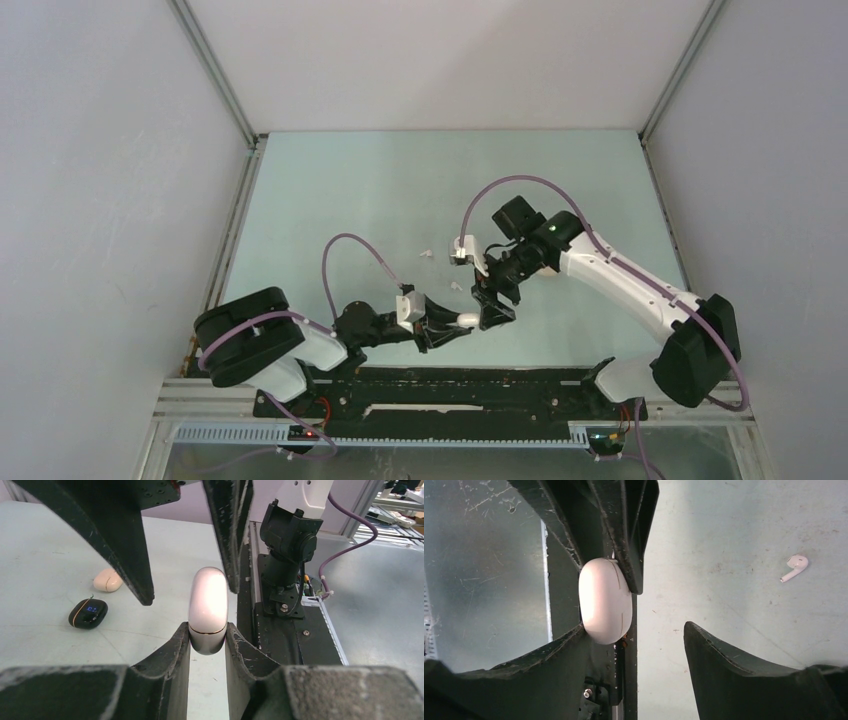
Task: Insert the wireless bluetooth earbuds into the charging case
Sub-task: Open the charging case to the charging case.
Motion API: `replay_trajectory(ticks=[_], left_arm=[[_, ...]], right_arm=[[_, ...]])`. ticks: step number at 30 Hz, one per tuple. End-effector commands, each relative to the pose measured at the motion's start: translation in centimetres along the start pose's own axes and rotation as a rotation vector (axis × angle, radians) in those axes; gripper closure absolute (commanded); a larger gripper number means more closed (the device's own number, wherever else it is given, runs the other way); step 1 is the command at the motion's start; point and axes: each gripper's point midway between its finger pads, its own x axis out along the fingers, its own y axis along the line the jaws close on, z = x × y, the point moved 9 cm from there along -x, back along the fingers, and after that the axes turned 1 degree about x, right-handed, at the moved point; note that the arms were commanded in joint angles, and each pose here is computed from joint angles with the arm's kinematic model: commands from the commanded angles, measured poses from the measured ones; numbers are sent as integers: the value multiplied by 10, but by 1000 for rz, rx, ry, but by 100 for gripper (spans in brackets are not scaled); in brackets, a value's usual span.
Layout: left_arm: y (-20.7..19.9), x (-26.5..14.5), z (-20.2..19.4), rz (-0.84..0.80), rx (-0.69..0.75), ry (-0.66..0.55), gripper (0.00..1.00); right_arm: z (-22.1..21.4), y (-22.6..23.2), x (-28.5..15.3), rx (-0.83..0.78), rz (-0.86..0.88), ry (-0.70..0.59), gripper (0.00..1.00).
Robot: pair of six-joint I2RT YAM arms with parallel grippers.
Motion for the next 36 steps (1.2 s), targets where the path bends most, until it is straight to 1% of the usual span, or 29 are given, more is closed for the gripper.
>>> replay_trajectory(ticks=[1, 8, 18, 23, 27, 31, 34, 36], left_arm=[[-5, 5, 16, -54, 48, -92, 100], [-6, 5, 16, -66, 52, -89, 100], [-5, 6, 15, -65, 44, -86, 100], [-4, 7, 14, -56, 35, -82, 100], [-2, 6, 13, -28, 22, -82, 100], [-1, 3, 16, 10, 14, -97, 100], [-3, -4, 21, 28, 11, -115, 100], [-3, -9, 26, 68, 6, -134, 100]], right_arm=[[9, -12, -1, 21, 7, -34, 31], [20, -14, -10, 53, 66, -90, 32], [19, -12, -13, 76, 100, -105, 32], [20, -9, -16, 64, 104, -123, 32], [27, 2, -33, 25, 141, -177, 31], [28, 1, -60, 0, 65, -255, 31], [23, -11, -70, 6, -39, -275, 37], [18, -23, -70, 14, -113, -270, 40]])
